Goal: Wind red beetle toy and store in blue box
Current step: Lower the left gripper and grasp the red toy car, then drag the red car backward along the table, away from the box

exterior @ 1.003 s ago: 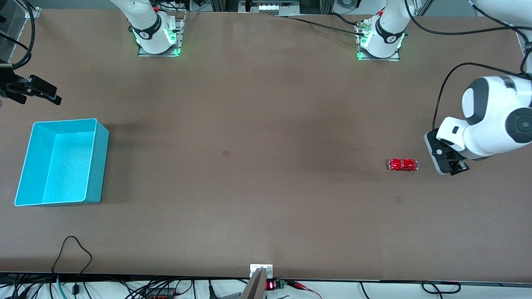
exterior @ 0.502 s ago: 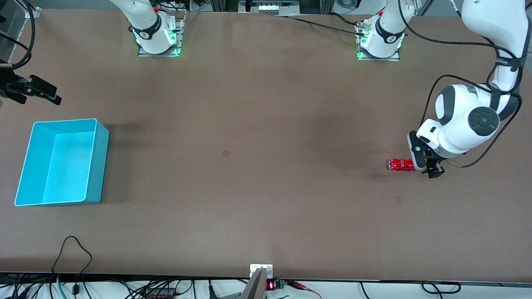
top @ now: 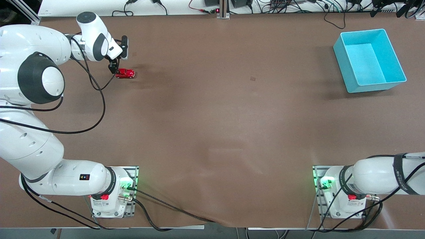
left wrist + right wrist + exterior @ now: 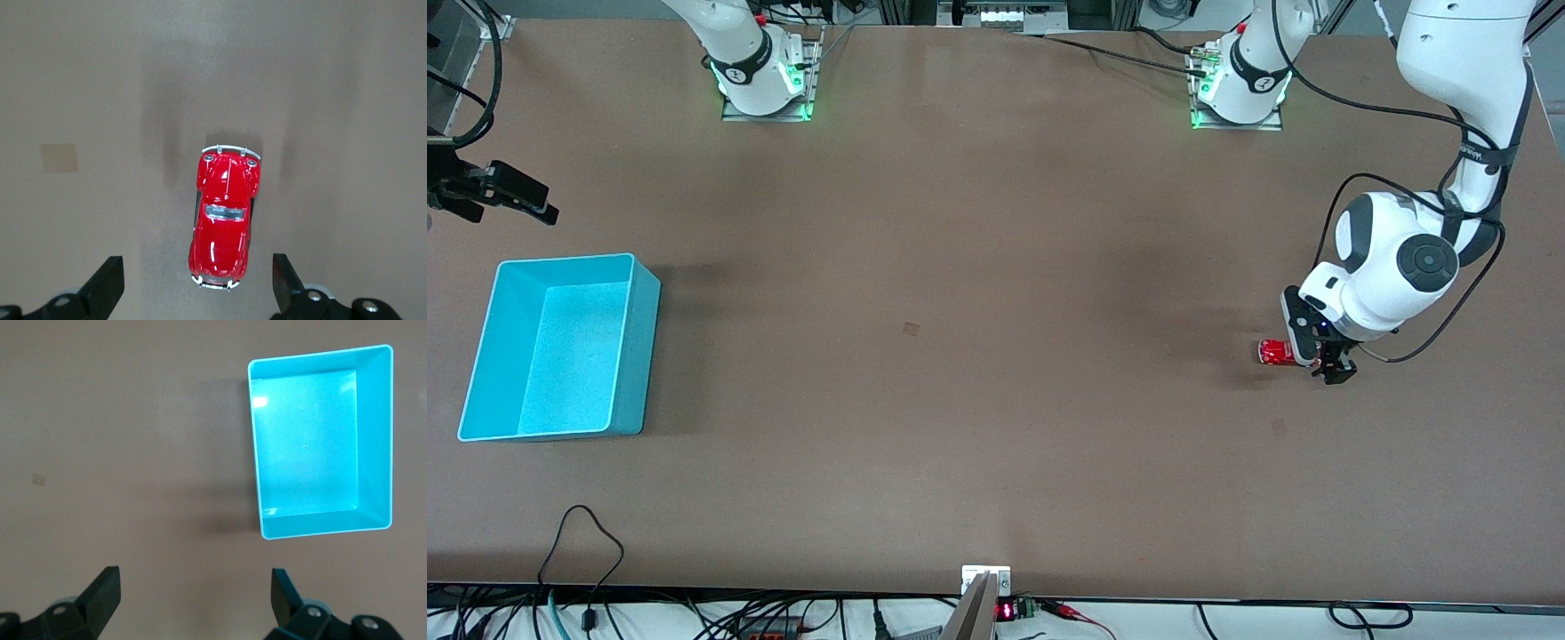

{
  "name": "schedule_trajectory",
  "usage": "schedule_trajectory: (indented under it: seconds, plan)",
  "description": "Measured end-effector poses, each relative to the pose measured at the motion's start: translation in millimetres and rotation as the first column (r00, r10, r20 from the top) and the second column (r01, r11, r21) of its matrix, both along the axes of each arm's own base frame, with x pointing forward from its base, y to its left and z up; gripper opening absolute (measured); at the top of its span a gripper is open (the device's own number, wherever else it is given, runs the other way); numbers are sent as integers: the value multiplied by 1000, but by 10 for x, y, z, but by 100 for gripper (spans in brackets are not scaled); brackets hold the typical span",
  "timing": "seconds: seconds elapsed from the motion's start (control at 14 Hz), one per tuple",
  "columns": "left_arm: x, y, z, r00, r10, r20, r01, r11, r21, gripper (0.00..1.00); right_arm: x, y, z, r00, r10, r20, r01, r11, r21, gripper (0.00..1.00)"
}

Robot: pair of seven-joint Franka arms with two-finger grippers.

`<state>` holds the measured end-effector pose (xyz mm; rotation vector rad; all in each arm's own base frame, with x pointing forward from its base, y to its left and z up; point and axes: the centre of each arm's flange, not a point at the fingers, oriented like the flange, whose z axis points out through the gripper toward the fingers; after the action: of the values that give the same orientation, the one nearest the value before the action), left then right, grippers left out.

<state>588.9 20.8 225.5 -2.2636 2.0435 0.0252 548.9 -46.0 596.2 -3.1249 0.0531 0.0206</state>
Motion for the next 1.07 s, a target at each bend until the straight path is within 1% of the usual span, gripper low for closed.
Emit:
schedule_trajectory:
  seconds: [0.07, 0.14, 0.21, 0.29, 0.36, 0.43, 0.5, 0.57, 0.64, 0.72, 0.79, 1.07]
  plan:
    - [1, -3, -53, 1000, -3, 4, 3, 1000, 0, 94, 0, 0, 0, 1000, 0, 0, 0, 1000, 0, 100]
    - [0, -5, -103, 1000, -5, 7, 5, 1000, -1, 94, 0, 0, 0, 1000, 0, 0, 0, 1000, 0, 100]
    - [-5, -7, -153, 1000, -8, 11, 8, 1000, -1, 85, 0, -1, 0, 1000, 0, 0, 0, 1000, 0, 100]
    - [-20, -10, -203, 1000, -11, 20, 11, 1000, -2, 82, 0, -2, 0, 1000, 0, 0, 0, 1000, 0, 100]
    - [-49, -14, -260, 999, -14, 29, 14, 1000, -4, 82, 0, -2, 0, 1000, 0, 0, 0, 1000, 0, 100]
    - [-82, -17, -315, 999, -16, 35, 16, 1000, -5, 76, 0, -2, 0, 1000, 0, 0, 0, 1000, 0, 100]
    - [-113, -19, -354, 999, -19, 34, 19, 1000, -6, 66, 0, -2, 0, 1000, 0, 0, 0, 1000, 0, 100]
    - [-123, -20, -363, 999, -20, 36, 20, 1000, -6, 66, 0, -2, 0, 1000, 0, 0, 0, 1000, 0, 100]
    - [-124, -20, -366, 999, -21, 37, 21, 1000, -6, 57, 0, -4, 0, 1000, -1, 0, 1, 1000, 0, 100]
    - [-124, -21, -364, 999, -22, 37, 23, 1000, -6, 47, 0, -7, 0, 1000, -1, 0, 1, 1000, 0, 100]
    - [-123, -21, -360, 999, -24, 38, 24, 1000, -6, 44, -1, -9, 0, 1000, -1, 0, 1, 1000, -1, 100]
    - [-122, -24, -361, 999, -25, 38, 25, 1000, -6, 44, 0, -15, -2, 1000, -2, 0, 2, 1000, -1, 100]
